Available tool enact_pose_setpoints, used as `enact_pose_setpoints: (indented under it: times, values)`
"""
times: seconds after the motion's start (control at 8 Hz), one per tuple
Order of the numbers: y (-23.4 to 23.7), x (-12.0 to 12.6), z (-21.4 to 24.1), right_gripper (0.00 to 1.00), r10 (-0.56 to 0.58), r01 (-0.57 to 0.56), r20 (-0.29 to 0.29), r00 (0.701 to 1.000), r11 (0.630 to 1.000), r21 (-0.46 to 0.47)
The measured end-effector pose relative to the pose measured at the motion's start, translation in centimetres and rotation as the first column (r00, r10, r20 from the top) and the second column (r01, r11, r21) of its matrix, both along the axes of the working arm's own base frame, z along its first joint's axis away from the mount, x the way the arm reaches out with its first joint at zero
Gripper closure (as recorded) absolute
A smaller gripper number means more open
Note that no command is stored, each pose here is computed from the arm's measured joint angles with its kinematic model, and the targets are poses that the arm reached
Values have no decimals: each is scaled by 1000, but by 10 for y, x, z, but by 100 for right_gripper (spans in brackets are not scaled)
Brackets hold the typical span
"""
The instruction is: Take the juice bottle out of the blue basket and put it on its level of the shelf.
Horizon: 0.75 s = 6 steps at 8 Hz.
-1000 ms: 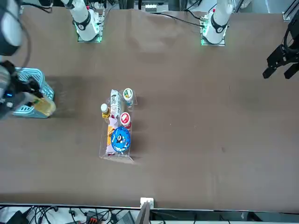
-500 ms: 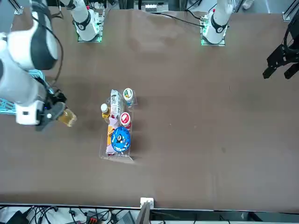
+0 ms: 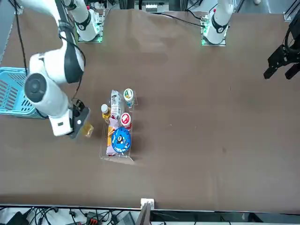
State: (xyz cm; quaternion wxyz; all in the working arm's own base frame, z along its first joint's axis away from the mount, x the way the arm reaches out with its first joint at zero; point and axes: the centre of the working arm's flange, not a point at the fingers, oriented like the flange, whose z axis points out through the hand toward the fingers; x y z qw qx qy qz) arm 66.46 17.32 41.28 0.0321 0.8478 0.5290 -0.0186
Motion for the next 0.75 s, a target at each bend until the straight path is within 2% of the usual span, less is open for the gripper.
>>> enact_pose_setpoints:
  times: [0.38, 0.75]
  values:
    - [16, 6, -21, 46, 99, -99, 22, 995, 995, 4]
    - [40, 6, -45, 46, 163, -163, 19, 986, 987, 12]
